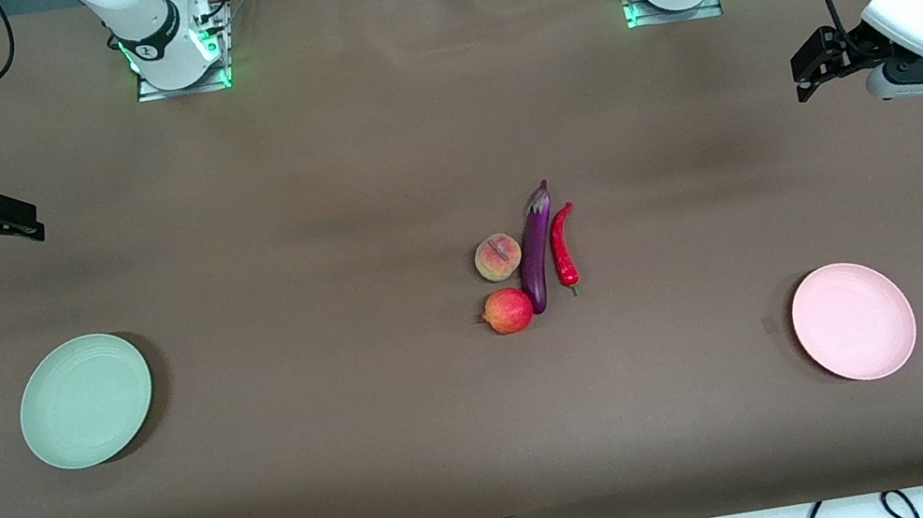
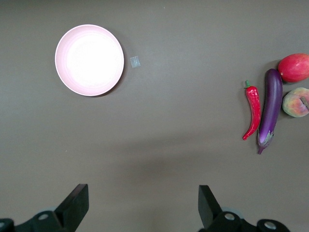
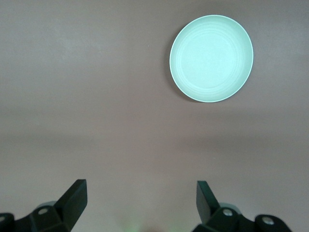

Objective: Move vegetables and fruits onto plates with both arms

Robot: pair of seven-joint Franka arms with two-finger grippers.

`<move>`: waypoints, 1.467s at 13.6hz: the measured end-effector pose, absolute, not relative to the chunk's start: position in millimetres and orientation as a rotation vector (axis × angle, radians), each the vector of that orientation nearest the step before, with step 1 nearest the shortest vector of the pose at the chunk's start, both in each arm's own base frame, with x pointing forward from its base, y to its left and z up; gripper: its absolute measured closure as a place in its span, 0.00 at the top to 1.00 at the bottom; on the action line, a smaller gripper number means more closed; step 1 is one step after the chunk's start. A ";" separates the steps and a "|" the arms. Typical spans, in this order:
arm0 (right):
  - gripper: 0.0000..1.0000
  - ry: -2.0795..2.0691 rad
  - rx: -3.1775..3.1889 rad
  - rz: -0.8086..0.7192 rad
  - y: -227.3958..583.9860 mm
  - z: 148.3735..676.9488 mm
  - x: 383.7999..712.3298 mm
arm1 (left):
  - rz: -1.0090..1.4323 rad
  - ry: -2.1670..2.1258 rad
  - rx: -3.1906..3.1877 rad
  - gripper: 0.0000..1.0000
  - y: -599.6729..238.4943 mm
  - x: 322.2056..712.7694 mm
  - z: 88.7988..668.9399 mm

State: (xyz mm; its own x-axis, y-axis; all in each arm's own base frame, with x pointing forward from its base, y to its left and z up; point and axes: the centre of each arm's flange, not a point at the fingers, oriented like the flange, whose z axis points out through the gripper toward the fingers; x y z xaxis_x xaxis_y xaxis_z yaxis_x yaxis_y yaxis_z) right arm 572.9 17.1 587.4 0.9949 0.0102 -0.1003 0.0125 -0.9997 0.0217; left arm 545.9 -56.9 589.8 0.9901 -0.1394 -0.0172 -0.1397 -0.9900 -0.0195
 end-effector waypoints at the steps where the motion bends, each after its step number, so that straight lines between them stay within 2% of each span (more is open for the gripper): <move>1: 1.00 0.016 3.115 -0.157 16.5 587.4 572.9 | 0.025 0.218 -3.113 1.00 -56.9 545.9 589.8; 16: 1.00 0.004 3.118 -0.149 14.8 585.7 575.0 | 0.028 0.218 -3.113 1.00 -56.8 546.4 588.7; 20: 1.00 0.010 3.127 -0.230 15.1 554.1 588.4 | 0.051 0.216 -3.114 1.00 -56.2 550.2 580.6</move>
